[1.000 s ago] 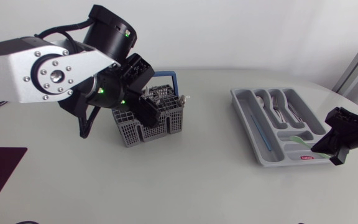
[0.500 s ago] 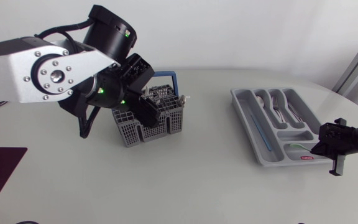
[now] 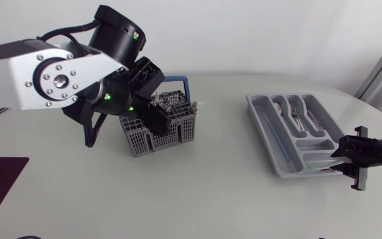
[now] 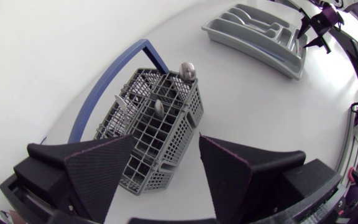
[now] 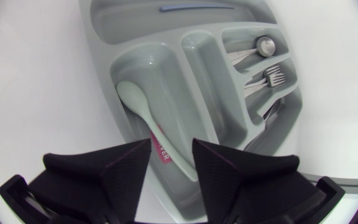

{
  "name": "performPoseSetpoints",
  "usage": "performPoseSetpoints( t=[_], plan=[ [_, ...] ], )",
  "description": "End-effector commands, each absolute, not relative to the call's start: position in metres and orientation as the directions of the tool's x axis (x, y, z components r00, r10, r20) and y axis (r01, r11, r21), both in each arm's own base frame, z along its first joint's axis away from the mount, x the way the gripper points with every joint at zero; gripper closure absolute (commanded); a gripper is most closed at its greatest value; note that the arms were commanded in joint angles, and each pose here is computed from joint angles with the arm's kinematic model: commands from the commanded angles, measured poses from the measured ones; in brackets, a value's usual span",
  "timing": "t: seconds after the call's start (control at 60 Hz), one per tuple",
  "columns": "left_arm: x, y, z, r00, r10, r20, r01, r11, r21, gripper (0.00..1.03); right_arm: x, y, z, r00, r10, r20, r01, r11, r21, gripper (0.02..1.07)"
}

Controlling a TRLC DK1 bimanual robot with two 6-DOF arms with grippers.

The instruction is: Unload the cutlery basket into the drawer organizer.

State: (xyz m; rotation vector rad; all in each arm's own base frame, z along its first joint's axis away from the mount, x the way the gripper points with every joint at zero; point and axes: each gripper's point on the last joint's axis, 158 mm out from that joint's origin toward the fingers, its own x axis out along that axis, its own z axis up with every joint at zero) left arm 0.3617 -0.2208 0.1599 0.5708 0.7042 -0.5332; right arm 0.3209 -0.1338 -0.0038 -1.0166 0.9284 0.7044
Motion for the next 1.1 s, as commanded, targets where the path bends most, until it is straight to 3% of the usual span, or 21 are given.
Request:
performPoseSetpoints(
  t=[0.0,0.233,0.65,1.083],
  plan=[
    [0.358,-0.216,0.151,0.633,-0.241,-0.736,0.63,0.713,0.308,0.14,0.311,-0.125,0.006,0.453,0.07,-0.889,-0.831,0.395,-0.392,0.09],
    [0.356,-0.215,0.157,0.64,-0.246,-0.728,0.626,0.716,0.308,0.14,0.324,-0.066,0.074,0.563,0.186,-0.805,-0.756,0.51,-0.411,0.07],
    [0.364,-0.236,0.15,0.623,-0.255,-0.739,0.639,0.711,0.293,0.14,0.32,0.065,0.129,0.556,0.417,-0.719,-0.75,0.625,-0.218,0.07],
    [0.409,-0.253,0.122,0.666,-0.086,-0.741,0.542,0.738,0.402,0.15,0.298,0.107,0.128,0.526,0.457,-0.717,-0.771,0.613,-0.175,0.07]
  ],
)
